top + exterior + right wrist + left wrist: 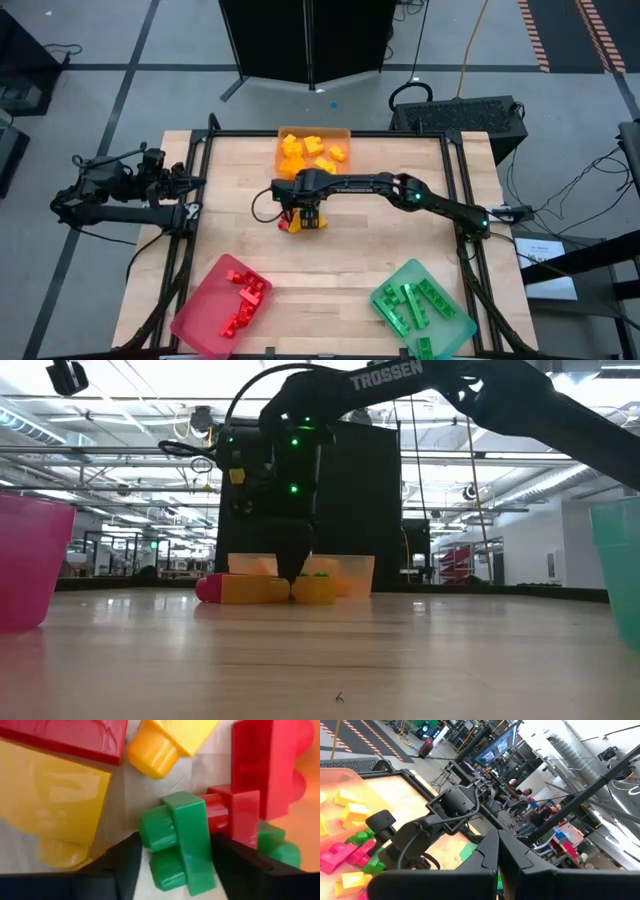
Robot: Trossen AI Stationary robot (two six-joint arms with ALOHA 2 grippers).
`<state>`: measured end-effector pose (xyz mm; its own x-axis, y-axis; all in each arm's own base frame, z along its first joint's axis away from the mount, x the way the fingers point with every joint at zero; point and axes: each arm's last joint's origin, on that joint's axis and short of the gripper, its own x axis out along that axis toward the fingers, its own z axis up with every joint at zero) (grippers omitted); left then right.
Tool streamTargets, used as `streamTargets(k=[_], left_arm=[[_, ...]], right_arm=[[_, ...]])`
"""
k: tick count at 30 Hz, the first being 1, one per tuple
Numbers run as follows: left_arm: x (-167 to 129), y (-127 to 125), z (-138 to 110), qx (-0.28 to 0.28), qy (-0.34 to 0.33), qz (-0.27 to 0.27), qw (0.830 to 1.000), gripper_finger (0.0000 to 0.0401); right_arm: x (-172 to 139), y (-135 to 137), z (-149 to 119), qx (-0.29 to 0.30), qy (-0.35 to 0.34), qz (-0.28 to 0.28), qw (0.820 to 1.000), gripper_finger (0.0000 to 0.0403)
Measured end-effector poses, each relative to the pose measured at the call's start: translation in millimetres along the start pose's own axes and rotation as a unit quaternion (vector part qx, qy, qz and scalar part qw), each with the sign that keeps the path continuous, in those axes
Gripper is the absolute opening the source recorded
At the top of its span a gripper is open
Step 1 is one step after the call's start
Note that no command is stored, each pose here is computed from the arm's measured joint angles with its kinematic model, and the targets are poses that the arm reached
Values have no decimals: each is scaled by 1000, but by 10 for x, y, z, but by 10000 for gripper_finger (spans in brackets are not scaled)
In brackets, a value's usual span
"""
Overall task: Sort blocks
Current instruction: Put the green 2 stud game piece into the light green bin
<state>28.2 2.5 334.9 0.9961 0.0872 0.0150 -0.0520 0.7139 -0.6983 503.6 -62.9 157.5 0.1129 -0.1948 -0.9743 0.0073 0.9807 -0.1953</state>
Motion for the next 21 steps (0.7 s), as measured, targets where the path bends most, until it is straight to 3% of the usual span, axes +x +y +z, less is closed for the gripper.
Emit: streamTargets(k=[12, 21], left_arm=[[0, 0, 0, 1, 0, 0, 1000, 4], [-1, -1, 1, 10, -1, 0, 1000, 4]], right_arm=[[-150, 56, -47, 52, 11, 19, 998, 48], [-757, 77, -84, 105, -51, 70, 991, 42]])
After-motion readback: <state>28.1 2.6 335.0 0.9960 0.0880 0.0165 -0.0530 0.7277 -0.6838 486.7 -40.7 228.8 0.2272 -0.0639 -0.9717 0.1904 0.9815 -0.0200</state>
